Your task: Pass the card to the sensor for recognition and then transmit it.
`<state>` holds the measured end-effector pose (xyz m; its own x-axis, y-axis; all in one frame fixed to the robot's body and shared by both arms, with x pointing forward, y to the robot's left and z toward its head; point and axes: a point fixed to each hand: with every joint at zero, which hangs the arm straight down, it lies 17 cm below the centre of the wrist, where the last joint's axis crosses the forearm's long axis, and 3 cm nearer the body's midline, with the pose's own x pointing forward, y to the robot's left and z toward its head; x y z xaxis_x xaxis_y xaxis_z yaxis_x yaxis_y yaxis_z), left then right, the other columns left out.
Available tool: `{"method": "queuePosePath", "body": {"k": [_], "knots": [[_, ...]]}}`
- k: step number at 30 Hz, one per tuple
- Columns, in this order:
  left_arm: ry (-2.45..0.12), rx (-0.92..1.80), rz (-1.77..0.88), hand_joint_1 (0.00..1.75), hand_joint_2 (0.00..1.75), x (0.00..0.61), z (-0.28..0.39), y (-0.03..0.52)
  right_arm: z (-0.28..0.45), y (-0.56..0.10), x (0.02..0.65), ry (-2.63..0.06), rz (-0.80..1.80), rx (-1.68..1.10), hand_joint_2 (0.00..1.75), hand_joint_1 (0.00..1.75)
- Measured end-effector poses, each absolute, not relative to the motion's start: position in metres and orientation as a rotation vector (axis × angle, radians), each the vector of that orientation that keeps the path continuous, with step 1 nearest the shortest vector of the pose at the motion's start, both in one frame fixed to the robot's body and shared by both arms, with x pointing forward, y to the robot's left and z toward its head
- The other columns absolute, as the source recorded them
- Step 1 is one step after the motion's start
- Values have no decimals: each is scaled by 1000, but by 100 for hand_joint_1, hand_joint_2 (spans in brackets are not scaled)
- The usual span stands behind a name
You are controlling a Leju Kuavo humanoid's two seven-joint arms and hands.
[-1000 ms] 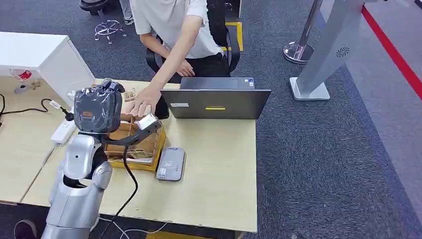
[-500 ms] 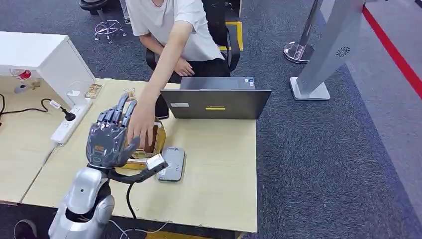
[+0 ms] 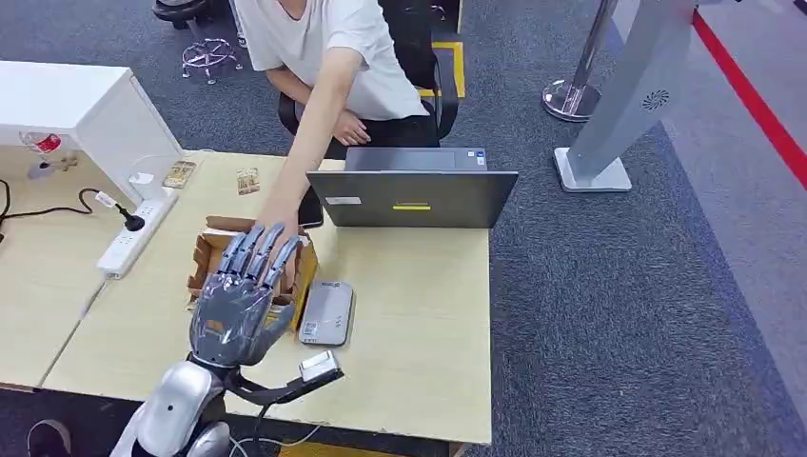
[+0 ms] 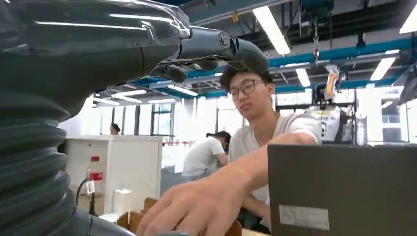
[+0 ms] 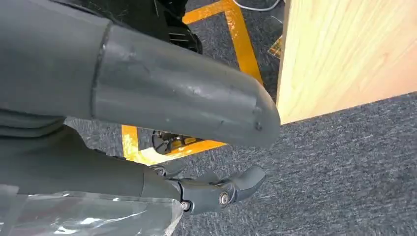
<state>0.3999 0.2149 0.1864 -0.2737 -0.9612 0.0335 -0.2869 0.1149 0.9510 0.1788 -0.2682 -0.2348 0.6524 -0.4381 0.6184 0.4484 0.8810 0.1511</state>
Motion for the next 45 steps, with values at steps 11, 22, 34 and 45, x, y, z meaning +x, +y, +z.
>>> {"method": "queuePosePath", "body": {"k": [11,22,34,45], "knots": [[-1522,1107,-1288,0,175,396,126,218,-235,-273,178,-698,-512,-23,0,0],[-1416,1050,-1321,0,175,374,81,232,-237,-273,175,-679,-502,-24,0,0],[-1372,1090,-1338,0,175,377,74,236,-237,-271,176,-685,-493,-14,0,0],[-1312,1131,-1304,0,175,384,68,262,-237,-268,175,-679,-469,-9,0,0]]}}
